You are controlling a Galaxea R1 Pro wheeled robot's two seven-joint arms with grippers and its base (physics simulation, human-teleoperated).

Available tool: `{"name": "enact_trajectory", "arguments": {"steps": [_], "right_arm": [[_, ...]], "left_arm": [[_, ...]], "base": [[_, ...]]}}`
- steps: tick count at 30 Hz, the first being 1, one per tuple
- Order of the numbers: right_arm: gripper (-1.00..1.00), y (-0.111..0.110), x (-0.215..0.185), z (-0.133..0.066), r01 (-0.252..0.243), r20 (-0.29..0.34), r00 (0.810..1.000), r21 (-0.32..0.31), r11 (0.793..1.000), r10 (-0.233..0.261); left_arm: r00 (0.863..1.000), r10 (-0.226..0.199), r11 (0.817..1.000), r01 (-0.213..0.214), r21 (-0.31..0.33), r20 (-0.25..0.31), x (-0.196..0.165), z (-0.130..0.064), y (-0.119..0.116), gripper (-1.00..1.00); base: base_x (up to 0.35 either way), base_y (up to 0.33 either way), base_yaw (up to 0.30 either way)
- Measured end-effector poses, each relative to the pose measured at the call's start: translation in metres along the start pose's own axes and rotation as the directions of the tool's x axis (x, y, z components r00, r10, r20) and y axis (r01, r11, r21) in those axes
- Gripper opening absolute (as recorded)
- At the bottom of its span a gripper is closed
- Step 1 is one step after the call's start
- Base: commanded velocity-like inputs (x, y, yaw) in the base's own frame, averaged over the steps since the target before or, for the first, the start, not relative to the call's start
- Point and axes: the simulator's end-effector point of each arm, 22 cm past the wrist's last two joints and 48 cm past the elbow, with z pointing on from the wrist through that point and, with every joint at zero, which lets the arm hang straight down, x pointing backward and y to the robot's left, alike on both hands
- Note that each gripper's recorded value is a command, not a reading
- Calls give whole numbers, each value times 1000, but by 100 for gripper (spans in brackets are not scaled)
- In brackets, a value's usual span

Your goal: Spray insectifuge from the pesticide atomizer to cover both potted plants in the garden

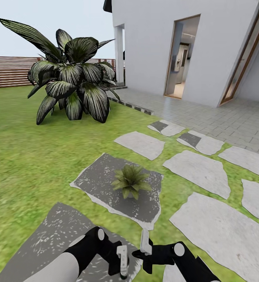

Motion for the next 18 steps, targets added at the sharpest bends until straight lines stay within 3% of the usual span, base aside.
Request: {"name": "enact_trajectory", "arguments": {"steps": [6,18], "right_arm": [[-100,0,0,0,0,0,1000,0,1000,0],[-100,0,0,0,0,0,1000,0,1000,0]], "left_arm": [[1000,2,999,-2,32,11,-3,0,-7,-100],[999,11,999,-13,34,41,-16,2,-8,-100]], "base": [[0,0,0],[0,0,0]]}}
